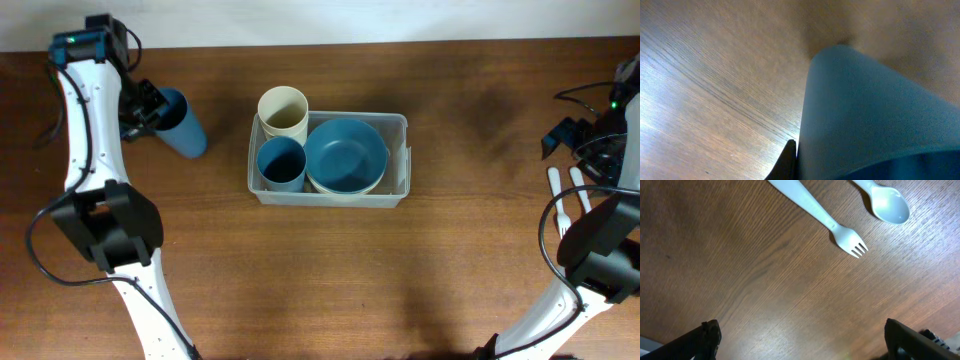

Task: Pack container
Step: 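Lift the blue cup and carry it right over the container, then lower the blue cup into the first blue cup, nesting it, then release the blue cup and raise the left gripper back left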

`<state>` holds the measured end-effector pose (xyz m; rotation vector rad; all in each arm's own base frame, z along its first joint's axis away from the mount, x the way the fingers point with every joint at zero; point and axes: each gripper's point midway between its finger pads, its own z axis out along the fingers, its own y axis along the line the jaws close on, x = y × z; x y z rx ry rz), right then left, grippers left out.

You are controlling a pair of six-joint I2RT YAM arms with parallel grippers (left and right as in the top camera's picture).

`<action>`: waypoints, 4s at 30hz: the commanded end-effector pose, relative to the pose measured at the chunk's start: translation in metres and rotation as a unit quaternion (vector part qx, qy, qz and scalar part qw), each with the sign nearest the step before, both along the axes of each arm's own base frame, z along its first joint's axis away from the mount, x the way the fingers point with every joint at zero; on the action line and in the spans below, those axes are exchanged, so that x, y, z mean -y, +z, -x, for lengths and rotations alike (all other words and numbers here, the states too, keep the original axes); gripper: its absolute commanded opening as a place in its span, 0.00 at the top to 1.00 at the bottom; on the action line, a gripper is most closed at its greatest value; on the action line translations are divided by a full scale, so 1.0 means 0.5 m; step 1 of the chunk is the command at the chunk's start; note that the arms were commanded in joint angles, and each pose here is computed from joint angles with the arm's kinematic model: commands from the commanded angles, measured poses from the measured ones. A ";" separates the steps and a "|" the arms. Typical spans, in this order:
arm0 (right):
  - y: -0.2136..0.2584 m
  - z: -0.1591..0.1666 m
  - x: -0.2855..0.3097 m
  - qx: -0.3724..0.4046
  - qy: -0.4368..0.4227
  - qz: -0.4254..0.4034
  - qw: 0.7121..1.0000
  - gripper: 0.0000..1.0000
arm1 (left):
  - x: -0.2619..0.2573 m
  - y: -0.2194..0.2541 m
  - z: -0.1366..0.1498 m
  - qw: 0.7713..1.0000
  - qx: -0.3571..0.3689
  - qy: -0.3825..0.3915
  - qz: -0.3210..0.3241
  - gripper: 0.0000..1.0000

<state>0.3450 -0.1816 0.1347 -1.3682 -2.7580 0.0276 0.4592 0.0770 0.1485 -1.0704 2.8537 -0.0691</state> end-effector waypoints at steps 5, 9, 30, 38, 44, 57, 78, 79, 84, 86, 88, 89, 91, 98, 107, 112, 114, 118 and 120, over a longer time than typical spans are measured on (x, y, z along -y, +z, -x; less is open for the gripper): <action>0.008 0.004 0.004 0.002 -0.005 0.008 1.000 0.01 | 0.013 0.235 -0.020 0.984 0.164 -0.061 -0.018 0.99; 0.008 0.004 0.004 0.002 -0.005 0.008 1.000 0.01 | 0.040 0.342 0.014 0.969 0.230 -0.089 -0.011 0.98; 0.008 0.004 0.004 0.002 -0.005 0.008 1.000 0.01 | 0.274 0.576 0.303 0.891 0.352 -0.288 0.012 0.98; 0.008 0.004 0.004 0.001 -0.005 0.008 1.000 0.01 | 0.317 0.458 0.334 0.911 0.252 -0.325 0.044 0.99; 0.008 0.004 0.004 0.001 -0.005 0.008 1.000 0.01 | 0.347 0.377 0.331 0.918 0.182 -0.347 0.059 0.98; 0.008 0.004 0.004 0.002 -0.005 0.008 1.000 0.01 | 0.340 0.267 0.266 0.933 0.097 -0.345 0.025 0.98; 0.008 0.004 0.004 0.002 -0.005 0.008 1.000 0.01 | 0.338 0.232 0.206 0.935 0.100 -0.341 0.002 0.40; 0.008 0.004 0.004 0.002 -0.005 0.008 1.000 0.01 | 0.338 0.234 0.203 0.934 0.104 -0.341 0.002 0.38; 0.008 0.004 0.004 0.002 -0.005 0.008 1.000 0.01 | 0.341 0.243 0.192 0.932 0.119 -0.341 0.000 0.37; 0.008 0.004 0.004 0.002 -0.005 0.008 1.000 0.01 | 0.341 0.253 0.188 0.931 0.128 -0.341 -0.002 0.35; 0.008 0.004 0.004 0.002 -0.005 0.008 1.000 0.01 | 0.342 0.269 0.185 0.930 0.141 -0.340 -0.004 0.33; 0.008 0.004 0.004 0.002 -0.005 0.008 1.000 0.01 | 0.342 0.280 0.182 0.929 0.149 -0.340 -0.005 0.32; 0.008 0.004 0.004 0.002 -0.005 0.008 1.000 0.01 | 0.342 0.307 0.182 0.926 0.168 -0.339 -0.008 0.30; 0.008 0.004 0.004 0.002 -0.005 0.008 1.000 0.01 | 0.282 0.386 0.216 0.925 0.196 -0.316 -0.085 0.15; 0.008 0.004 0.004 0.002 -0.005 0.008 1.000 0.01 | 0.223 0.483 0.315 0.917 0.251 -0.284 -0.125 0.00; 0.008 0.004 0.004 0.002 -0.005 0.008 1.000 0.01 | 0.214 0.522 0.356 0.908 0.285 -0.277 -0.129 0.00; 0.008 0.004 0.004 0.002 -0.005 0.008 1.000 0.01 | 0.212 0.530 0.365 0.907 0.292 -0.276 -0.130 0.00; 0.008 0.004 0.004 0.001 -0.005 0.008 1.000 0.01 | 0.206 0.532 0.368 0.907 0.292 -0.272 -0.137 0.00; 0.008 0.004 0.004 0.002 -0.005 0.008 1.000 0.01 | 0.187 0.521 0.364 0.917 0.279 -0.241 -0.150 0.00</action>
